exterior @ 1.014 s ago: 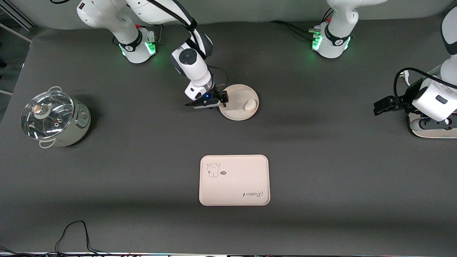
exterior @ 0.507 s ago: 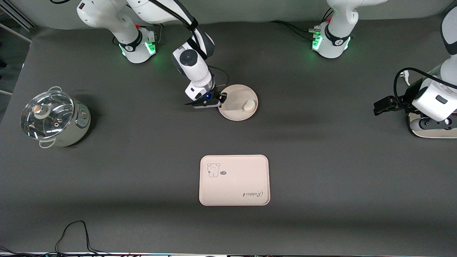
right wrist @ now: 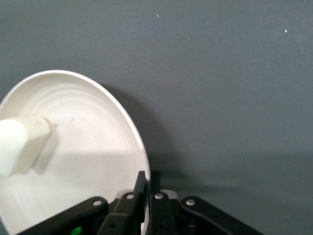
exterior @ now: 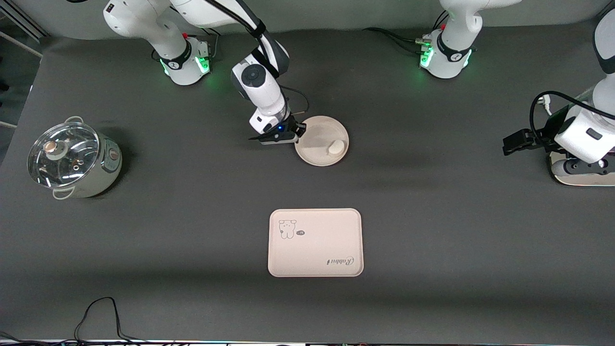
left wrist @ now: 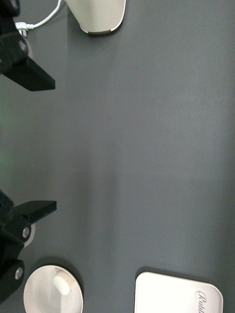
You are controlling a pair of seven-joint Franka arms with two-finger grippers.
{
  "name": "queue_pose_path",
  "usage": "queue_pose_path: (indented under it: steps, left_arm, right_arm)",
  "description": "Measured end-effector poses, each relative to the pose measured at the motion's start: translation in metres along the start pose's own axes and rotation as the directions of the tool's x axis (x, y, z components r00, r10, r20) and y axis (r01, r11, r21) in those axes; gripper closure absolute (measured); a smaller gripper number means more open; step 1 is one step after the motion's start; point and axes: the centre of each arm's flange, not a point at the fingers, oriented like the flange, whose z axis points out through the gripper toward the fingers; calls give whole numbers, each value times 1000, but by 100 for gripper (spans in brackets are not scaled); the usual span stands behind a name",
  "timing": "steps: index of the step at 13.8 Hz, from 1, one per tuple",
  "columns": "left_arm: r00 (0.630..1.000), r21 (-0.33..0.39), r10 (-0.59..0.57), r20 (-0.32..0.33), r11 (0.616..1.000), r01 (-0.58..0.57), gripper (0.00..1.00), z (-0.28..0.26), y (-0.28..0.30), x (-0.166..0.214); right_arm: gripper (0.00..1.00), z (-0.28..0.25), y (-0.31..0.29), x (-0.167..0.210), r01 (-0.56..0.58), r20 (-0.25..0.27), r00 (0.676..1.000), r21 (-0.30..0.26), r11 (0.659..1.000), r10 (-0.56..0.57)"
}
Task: Place bun in plate and plate on tray
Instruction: 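Lower the right gripper and pinch the plate rim, then lift the plate with the right gripper and carry it over the tray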
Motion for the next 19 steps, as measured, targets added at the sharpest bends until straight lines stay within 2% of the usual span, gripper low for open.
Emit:
queue_pose_path:
  steps: [3,6,11,14,19]
  left_arm:
    - [1000,0,0,0,1000,0,0,0,0,0]
    - [1000,0,0,0,1000,0,0,0,0,0]
    - [1000,0,0,0,1000,0,0,0,0,0]
    - [1000,1,0,3,1000,0,0,0,0,0]
    - [1000,1,0,5,1000,0,0,1,0,0]
  right_arm:
    - [96,-33,-11,8,40,-1,999,29,999,-40]
    - [96,-95,-20,24,79,0,997,72,994,-79]
    - [96,-176,-46,53,85,3,996,132,988,-86]
    - [96,-179,-49,116,49,-19,999,139,989,-47]
    - [96,-157,-49,255,-15,-39,999,142,990,21]
